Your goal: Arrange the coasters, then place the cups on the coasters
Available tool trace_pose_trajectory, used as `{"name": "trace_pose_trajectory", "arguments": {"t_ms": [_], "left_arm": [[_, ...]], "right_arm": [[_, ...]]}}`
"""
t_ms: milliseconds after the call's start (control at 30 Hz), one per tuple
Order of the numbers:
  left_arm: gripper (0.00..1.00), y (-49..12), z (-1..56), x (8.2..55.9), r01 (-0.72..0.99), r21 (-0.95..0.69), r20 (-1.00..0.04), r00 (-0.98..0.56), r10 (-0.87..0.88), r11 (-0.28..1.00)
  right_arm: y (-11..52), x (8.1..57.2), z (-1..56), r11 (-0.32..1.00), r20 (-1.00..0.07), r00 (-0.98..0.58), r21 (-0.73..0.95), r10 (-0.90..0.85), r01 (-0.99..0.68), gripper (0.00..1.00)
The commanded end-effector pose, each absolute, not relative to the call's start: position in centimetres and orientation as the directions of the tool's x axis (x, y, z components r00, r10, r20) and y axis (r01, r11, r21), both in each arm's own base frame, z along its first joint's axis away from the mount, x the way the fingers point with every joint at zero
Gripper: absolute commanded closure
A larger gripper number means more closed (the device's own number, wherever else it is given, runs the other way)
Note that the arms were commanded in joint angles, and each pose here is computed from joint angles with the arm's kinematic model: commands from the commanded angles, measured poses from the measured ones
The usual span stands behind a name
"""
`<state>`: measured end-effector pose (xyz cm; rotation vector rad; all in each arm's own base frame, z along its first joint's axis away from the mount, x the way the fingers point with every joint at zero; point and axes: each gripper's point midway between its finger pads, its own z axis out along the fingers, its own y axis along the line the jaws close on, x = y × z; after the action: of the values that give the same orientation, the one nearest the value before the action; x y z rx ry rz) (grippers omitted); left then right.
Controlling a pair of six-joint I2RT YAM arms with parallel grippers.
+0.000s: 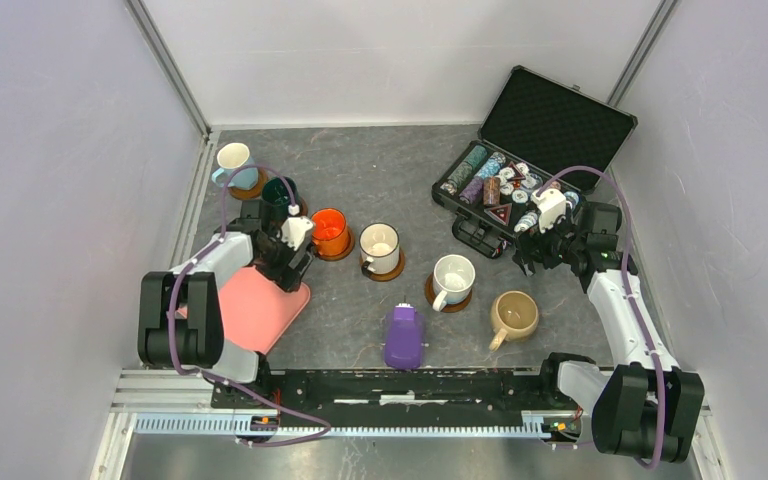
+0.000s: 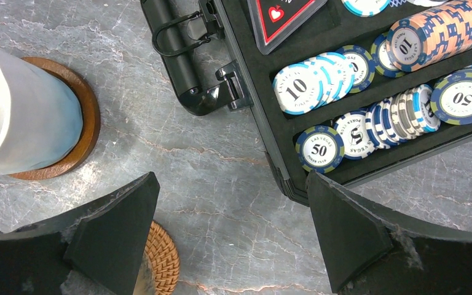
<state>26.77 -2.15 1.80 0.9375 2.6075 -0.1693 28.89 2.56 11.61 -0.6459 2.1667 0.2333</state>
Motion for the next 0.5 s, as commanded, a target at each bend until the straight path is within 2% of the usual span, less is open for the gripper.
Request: {"name": "trace_pose_trajectory", "arguments": {"t_ms": [0, 467], "left_arm": [[0.0, -3.8, 1.7, 28.1, 0.636, -0.034, -0.432, -0.705, 0.563, 0.771], [0.0, -4.8, 2.4, 29.6, 0.605, -0.071, -0.479, -0.718, 0.505, 0.793]], "right_arm": [[2.3, 29.0, 11.7, 0.848, -0.778, -0.495, -0.089, -0.387, -0.522, 0.02], [2.3, 29.1, 11.5, 0.849, -0.777, -0.5, -0.084, -0.383, -0.521, 0.02]]}}
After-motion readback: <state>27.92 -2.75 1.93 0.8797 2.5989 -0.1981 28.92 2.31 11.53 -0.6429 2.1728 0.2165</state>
